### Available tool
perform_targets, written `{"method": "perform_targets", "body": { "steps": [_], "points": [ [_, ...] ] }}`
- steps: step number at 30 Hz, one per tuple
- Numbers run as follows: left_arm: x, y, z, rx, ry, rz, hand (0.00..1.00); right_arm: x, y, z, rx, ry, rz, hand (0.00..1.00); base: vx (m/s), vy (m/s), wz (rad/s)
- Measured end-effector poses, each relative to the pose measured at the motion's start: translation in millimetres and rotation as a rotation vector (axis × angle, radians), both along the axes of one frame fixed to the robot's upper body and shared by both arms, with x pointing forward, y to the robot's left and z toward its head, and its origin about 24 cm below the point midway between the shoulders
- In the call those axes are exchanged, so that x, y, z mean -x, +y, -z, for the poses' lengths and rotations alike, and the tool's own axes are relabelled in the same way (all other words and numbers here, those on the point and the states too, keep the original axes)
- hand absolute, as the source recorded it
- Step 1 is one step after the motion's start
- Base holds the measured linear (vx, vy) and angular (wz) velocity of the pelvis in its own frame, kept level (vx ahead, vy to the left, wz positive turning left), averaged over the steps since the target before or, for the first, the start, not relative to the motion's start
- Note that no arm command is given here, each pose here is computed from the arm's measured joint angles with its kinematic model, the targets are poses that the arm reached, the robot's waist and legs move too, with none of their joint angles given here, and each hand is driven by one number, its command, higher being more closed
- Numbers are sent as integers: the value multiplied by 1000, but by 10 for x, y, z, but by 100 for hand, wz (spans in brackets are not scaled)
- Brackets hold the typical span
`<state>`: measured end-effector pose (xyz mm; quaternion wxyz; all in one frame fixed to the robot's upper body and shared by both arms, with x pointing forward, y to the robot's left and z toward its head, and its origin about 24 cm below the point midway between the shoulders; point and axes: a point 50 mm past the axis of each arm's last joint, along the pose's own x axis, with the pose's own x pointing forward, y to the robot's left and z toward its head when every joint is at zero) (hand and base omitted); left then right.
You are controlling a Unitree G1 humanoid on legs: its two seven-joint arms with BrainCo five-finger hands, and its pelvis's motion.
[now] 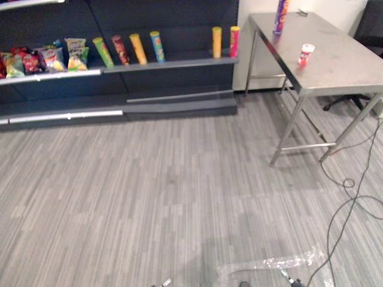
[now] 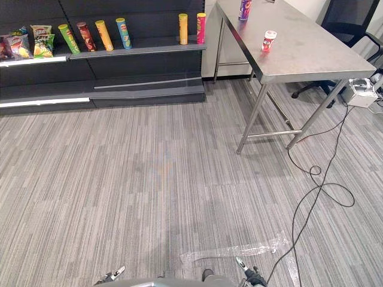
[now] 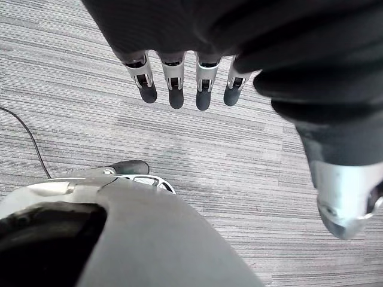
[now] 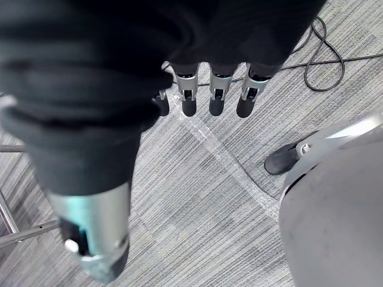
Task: Put the gum and the chips on the shelf.
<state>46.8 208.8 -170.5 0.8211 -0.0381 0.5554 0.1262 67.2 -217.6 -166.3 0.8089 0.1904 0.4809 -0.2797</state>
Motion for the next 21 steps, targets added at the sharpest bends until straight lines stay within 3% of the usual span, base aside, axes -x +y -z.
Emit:
{"method": "perform_targets", "body": {
  "steps": [21],
  "points": [
    [-98,26,-16,-8,-24,6,0,-116,-1,-23,-11,-44,1,0,-30,-52,0]
  ]
}}
